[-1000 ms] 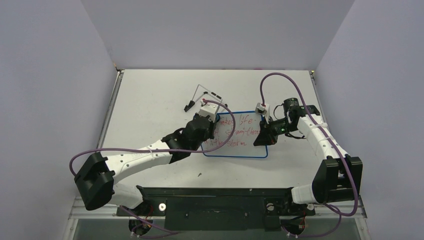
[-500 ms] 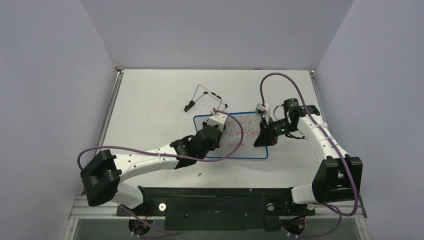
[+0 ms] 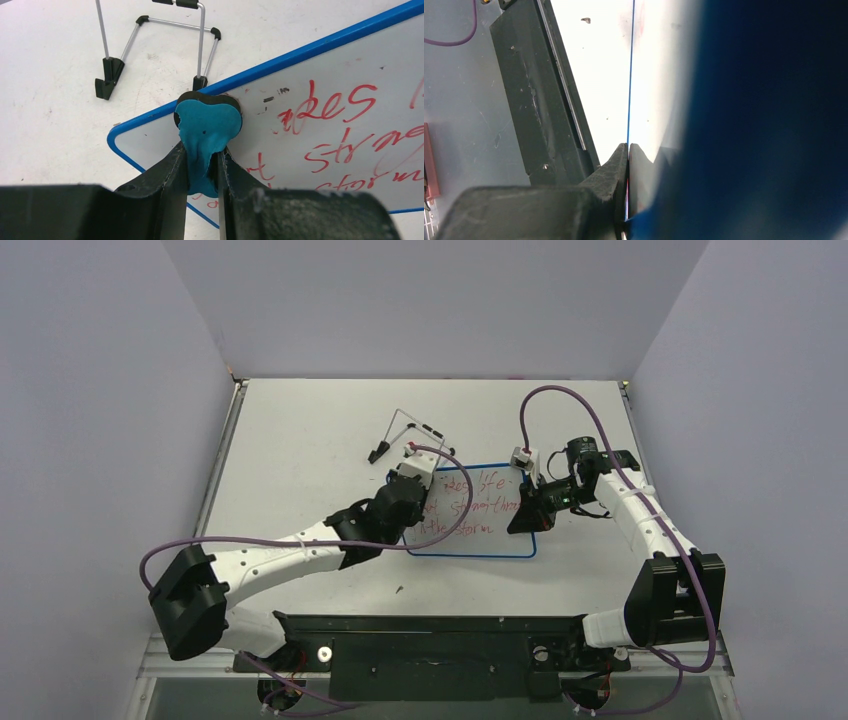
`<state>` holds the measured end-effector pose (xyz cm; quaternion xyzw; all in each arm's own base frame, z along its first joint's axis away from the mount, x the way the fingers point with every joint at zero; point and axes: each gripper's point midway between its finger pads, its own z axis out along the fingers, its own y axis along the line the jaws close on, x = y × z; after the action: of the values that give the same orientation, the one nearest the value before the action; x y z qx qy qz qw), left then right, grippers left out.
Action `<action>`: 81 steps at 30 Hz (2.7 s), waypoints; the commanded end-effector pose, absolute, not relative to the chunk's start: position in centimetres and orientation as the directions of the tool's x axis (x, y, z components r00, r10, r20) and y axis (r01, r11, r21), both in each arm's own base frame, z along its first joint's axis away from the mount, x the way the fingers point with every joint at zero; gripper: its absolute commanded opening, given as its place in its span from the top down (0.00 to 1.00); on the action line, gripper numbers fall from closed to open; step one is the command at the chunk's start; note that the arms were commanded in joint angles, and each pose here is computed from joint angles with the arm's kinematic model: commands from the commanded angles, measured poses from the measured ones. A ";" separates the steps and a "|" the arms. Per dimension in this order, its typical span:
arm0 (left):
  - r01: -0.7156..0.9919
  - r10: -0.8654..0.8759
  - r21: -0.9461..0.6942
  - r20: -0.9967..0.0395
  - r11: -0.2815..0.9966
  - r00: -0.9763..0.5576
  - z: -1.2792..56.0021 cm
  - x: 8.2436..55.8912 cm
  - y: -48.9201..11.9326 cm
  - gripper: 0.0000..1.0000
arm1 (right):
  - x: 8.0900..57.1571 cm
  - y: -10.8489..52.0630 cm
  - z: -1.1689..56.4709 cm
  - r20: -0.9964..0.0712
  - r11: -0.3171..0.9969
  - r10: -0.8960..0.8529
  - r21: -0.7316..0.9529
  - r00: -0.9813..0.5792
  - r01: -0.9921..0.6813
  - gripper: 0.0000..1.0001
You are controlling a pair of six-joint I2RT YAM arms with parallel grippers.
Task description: Erase the whiteboard
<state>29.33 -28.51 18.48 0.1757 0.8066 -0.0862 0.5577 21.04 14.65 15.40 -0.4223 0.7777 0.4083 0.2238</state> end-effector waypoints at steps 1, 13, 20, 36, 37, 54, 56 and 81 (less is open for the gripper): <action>0.351 0.150 0.051 -0.954 0.935 -0.261 21.3 29.6 -28.4 1.00 | 21.0 15.4 16.8 -0.746 0.240 -0.475 0.401 -0.467 -0.884 1.00; 0.465 0.130 0.001 -0.960 0.885 -0.246 20.8 25.2 -29.7 1.00 | 21.0 15.5 16.6 -0.740 0.236 -0.479 0.410 -0.472 -0.881 1.00; 0.407 0.163 0.067 -0.965 0.911 -0.206 20.9 26.9 -30.7 1.00 | 20.9 15.5 16.6 -0.741 0.235 -0.478 0.409 -0.471 -0.882 1.00; 0.421 0.232 0.162 -0.966 0.892 -0.119 23.7 29.5 -31.8 1.00 | 20.8 15.5 16.8 -0.745 0.234 -0.476 0.406 -0.468 -0.883 1.00; 0.433 0.250 0.175 -0.961 0.884 -0.123 23.3 29.5 -32.0 1.00 | 20.8 15.5 16.8 -0.746 0.234 -0.476 0.404 -0.466 -0.885 1.00; 0.436 0.314 0.199 -0.926 0.878 -0.209 18.3 27.4 -30.2 1.00 | 20.7 15.6 16.8 -0.745 0.228 -0.477 0.408 -0.467 -0.884 1.00; 0.409 0.302 0.192 -0.927 0.892 -0.223 18.1 27.8 -28.9 1.00 | 20.7 15.6 16.8 -0.745 0.225 -0.477 0.410 -0.467 -0.884 1.00; 0.425 0.035 -0.076 -0.969 0.902 -0.245 17.8 28.0 -26.7 1.00 | 20.5 15.6 16.8 -0.746 0.216 -0.481 0.408 -0.461 -0.887 1.00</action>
<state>28.95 -23.48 15.49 0.1420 0.8007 -0.0969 0.5739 20.37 14.76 15.41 -0.4267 0.7745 0.4150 0.2142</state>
